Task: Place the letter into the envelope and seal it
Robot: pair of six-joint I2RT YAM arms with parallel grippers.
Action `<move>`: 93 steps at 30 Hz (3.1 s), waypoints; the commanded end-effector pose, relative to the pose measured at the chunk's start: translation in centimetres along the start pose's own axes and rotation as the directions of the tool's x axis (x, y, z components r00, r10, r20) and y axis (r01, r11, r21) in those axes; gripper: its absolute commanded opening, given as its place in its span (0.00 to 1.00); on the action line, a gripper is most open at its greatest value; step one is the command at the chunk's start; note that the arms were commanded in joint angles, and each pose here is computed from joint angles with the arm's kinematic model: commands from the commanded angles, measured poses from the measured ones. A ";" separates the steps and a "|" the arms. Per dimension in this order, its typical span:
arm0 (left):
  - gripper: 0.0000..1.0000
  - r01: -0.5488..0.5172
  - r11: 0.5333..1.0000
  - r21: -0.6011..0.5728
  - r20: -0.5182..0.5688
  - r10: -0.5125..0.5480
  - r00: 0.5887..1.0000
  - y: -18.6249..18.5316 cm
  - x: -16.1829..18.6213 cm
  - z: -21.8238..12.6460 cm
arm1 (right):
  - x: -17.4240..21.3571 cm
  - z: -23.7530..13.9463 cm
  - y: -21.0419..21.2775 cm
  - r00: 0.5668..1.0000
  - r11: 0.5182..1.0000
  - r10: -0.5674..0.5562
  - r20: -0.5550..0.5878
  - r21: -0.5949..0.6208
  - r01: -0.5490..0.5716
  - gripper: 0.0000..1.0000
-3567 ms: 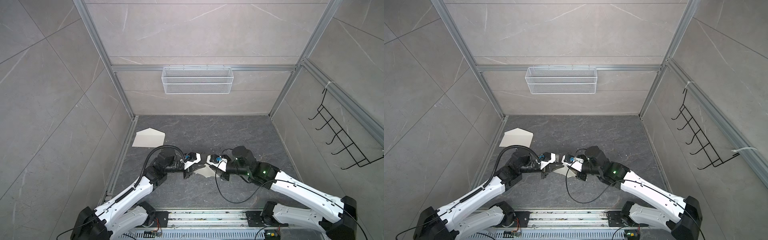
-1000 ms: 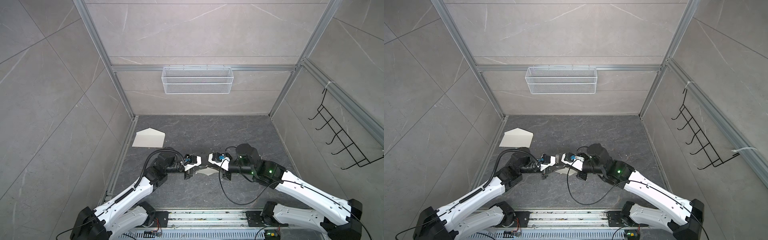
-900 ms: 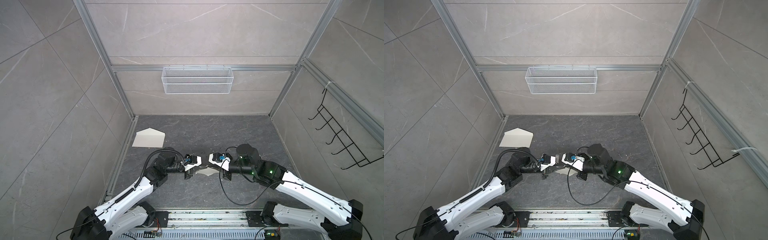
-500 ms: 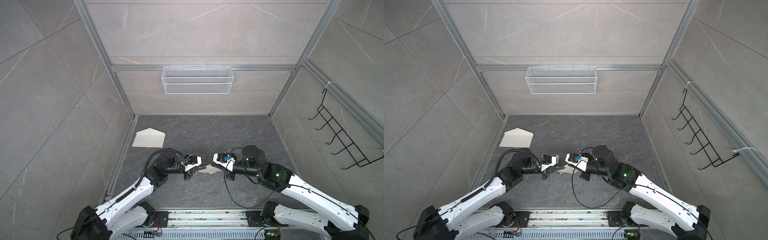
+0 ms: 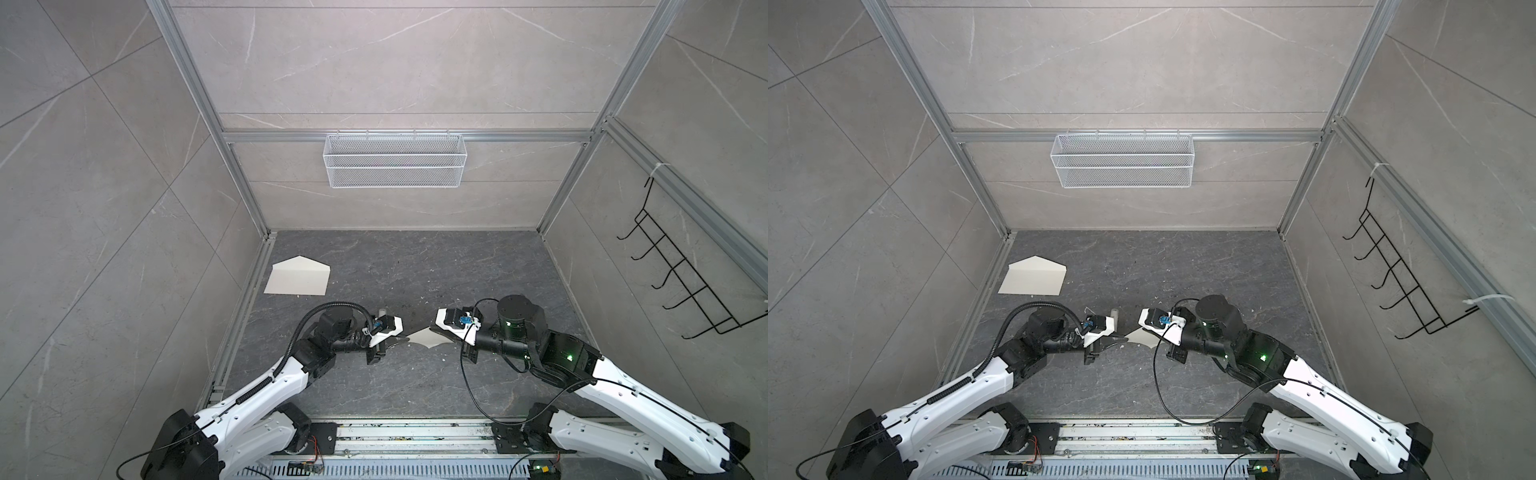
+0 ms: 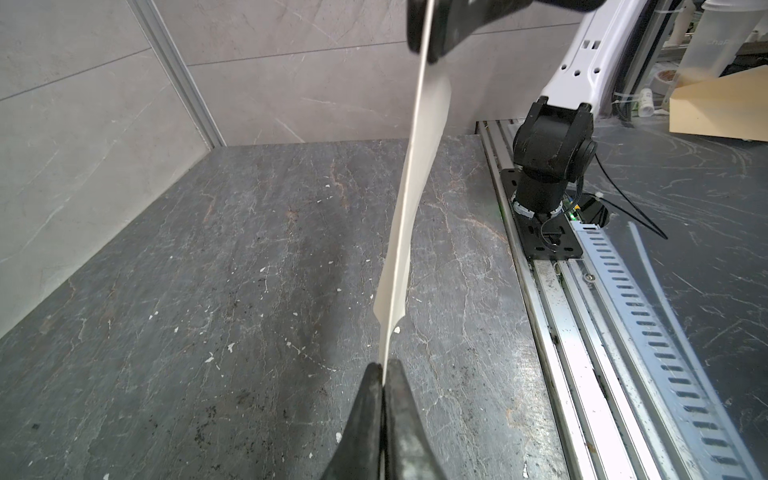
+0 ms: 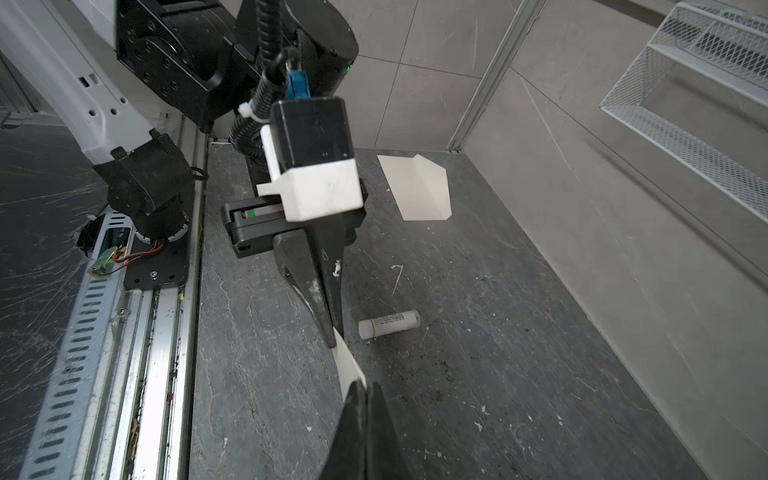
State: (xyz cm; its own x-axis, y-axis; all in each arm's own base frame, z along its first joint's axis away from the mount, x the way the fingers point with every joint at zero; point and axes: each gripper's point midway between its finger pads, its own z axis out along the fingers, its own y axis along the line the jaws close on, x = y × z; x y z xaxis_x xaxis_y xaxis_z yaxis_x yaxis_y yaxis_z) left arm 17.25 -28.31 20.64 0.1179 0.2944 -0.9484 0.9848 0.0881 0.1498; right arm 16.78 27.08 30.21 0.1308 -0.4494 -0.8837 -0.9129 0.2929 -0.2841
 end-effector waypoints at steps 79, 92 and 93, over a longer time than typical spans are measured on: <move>0.00 0.324 0.937 -0.128 0.383 -0.255 0.888 5.8 -8.6 -5.2 | 0.8 0.4 -4.9 0.835 0.905 0.386 0.393 0.015 -0.425 0.99; 0.00 0.354 0.935 -0.032 0.454 -0.302 0.838 5.7 -9.9 -6.5 | -0.4 1.2 -6.6 0.698 0.842 0.539 0.471 -0.324 -0.431 0.87; 0.00 0.359 0.933 -0.028 0.458 -0.307 0.834 5.7 -10.0 -6.5 | -0.4 1.3 -6.6 0.696 0.838 0.544 0.469 -0.338 -0.427 0.86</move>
State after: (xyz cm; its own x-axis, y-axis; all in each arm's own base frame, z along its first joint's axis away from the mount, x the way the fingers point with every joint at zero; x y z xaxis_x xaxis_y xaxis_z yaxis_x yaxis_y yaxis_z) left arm 21.67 -24.53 30.80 -0.1793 -0.1701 -0.9690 0.9373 0.2697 -0.2208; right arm 25.20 25.88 28.71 -0.2650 0.1921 -0.9449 -0.9005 0.3012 0.3138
